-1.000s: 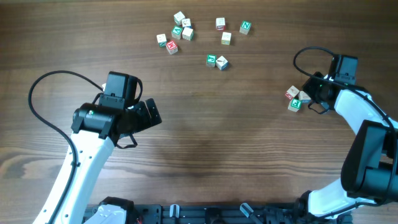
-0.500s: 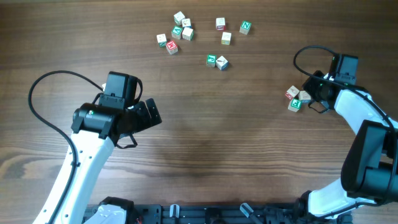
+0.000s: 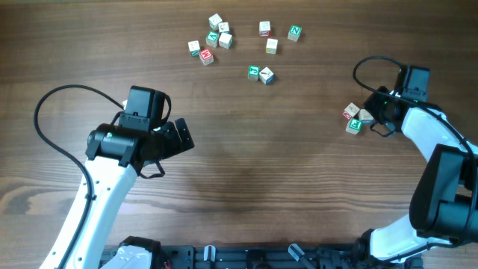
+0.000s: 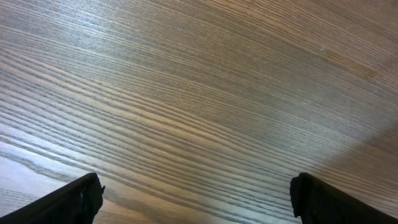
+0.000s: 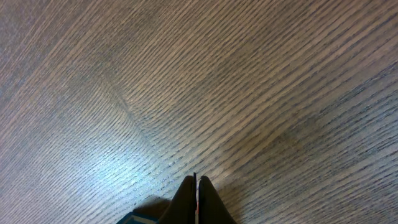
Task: Form a circle
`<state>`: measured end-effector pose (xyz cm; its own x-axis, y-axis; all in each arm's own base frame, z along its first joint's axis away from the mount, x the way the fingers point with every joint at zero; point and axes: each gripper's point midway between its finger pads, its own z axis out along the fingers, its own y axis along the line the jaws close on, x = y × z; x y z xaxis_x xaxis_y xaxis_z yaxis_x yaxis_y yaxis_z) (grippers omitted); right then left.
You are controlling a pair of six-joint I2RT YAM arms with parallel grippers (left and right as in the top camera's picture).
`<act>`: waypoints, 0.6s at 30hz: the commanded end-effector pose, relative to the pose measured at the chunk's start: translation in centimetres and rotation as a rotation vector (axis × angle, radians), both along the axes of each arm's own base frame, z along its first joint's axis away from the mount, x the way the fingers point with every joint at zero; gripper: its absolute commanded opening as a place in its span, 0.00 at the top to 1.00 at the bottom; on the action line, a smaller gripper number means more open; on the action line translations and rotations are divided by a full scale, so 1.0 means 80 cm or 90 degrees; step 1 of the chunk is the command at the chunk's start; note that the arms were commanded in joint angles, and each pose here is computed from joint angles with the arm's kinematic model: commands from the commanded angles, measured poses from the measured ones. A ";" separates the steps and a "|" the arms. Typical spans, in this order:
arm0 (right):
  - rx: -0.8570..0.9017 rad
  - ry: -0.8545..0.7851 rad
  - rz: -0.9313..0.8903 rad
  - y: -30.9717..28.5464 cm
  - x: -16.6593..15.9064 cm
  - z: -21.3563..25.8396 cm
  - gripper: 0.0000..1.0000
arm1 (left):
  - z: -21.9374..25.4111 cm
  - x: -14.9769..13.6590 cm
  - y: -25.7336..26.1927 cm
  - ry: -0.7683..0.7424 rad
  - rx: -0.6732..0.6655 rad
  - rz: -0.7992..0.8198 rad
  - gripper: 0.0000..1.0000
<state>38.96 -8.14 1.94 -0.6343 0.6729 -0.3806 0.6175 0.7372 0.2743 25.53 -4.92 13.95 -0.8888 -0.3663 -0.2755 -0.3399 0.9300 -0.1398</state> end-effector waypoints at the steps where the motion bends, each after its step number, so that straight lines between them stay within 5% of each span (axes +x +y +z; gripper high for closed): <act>1: 0.005 0.003 -0.007 -0.002 0.001 -0.005 0.96 | 0.000 0.000 0.002 0.000 -0.002 0.001 0.00; 18: 0.018 -0.010 0.020 0.006 0.006 -0.002 0.96 | 0.000 0.000 0.002 0.000 -0.002 0.001 0.00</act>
<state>39.35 -7.76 2.13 -0.6386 0.6688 -0.3807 0.5994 0.7426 0.2989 25.53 -4.92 13.95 -0.8888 -0.3663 -0.2755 -0.3399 0.9300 -0.1398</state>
